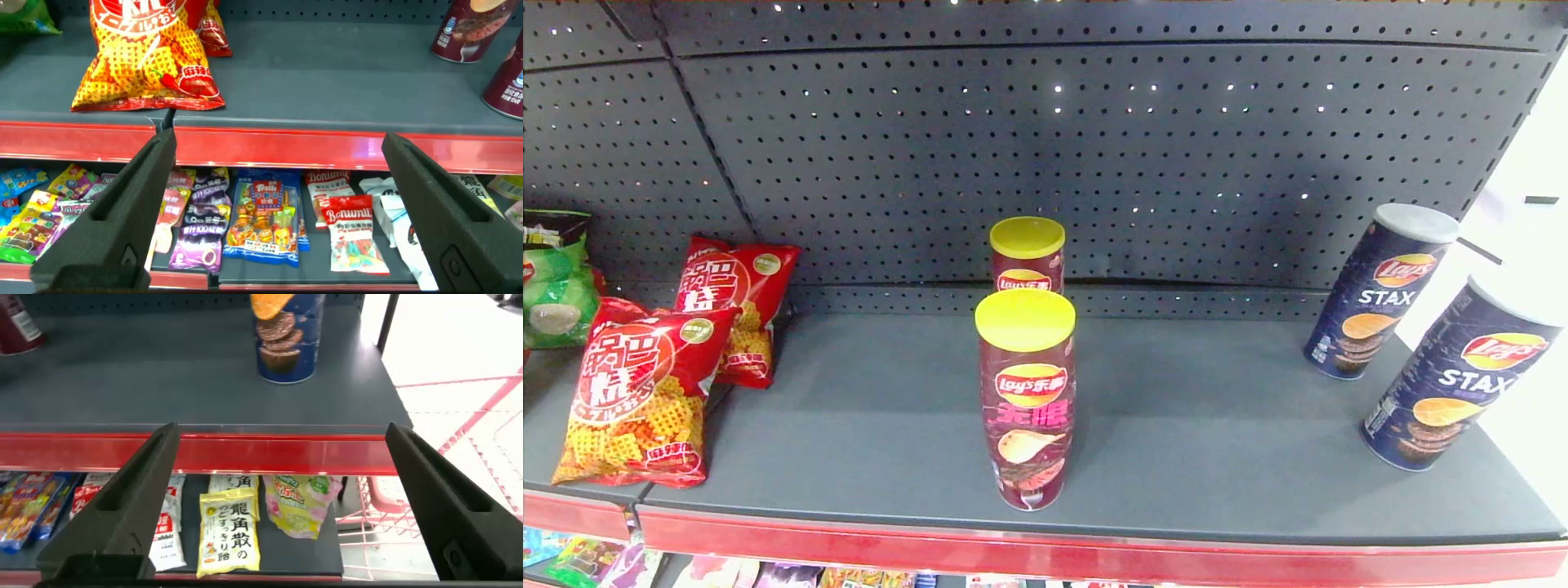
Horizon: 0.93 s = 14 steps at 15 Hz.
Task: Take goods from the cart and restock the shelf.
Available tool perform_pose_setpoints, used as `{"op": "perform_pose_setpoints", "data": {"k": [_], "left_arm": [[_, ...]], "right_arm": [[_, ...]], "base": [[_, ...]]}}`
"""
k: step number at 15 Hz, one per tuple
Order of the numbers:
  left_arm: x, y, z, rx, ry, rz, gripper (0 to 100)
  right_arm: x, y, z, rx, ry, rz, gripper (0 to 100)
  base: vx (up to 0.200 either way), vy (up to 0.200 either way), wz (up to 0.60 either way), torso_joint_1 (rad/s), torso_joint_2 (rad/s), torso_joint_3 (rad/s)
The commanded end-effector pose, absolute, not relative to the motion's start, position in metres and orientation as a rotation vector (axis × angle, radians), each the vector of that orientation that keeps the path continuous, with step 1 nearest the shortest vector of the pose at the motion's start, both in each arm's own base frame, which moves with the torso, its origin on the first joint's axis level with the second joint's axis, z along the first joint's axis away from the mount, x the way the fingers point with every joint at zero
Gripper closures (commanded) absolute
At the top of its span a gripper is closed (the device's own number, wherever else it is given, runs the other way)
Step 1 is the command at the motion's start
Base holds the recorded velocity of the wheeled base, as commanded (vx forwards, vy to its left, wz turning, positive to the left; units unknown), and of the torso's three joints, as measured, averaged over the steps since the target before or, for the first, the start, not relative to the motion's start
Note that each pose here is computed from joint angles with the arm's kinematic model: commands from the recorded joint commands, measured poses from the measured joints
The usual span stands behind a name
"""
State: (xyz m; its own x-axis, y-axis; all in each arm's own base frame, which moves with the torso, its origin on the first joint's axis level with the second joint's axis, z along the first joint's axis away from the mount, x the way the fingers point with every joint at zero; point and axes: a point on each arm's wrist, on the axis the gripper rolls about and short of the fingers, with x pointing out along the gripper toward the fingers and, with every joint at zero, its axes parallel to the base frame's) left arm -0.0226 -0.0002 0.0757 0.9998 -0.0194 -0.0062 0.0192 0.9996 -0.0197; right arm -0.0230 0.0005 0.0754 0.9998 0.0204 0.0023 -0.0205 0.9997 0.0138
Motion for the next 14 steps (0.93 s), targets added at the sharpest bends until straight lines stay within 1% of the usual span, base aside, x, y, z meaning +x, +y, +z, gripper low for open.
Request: {"op": "perform_pose_setpoints", "data": {"k": [1, 4, 14], "left_arm": [[-0.0225, -0.0002, 0.0757, -0.02, 0.008, -0.02, 0], [-0.0225, -0.0002, 0.0757, -0.02, 0.008, -0.02, 0], [-0.0225, -0.0002, 0.0757, -0.02, 0.008, -0.02, 0]], "right_arm": [[-0.0228, 0.0012, 0.0755, -0.026, -0.001, 0.054, 0], [-0.0228, 0.0011, 0.0756, 0.005, -0.001, 0.048, 0], [-0.0228, 0.0009, 0.0755, 0.003, 0.0, 0.041, 0]], "base": [[0.0, 0.0, 0.0, 0.0, 0.0, 0.0], [0.0, 0.0, 0.0, 0.0, 0.0, 0.0], [0.0, 0.0, 0.0, 0.0, 0.0, 0.0]]}}
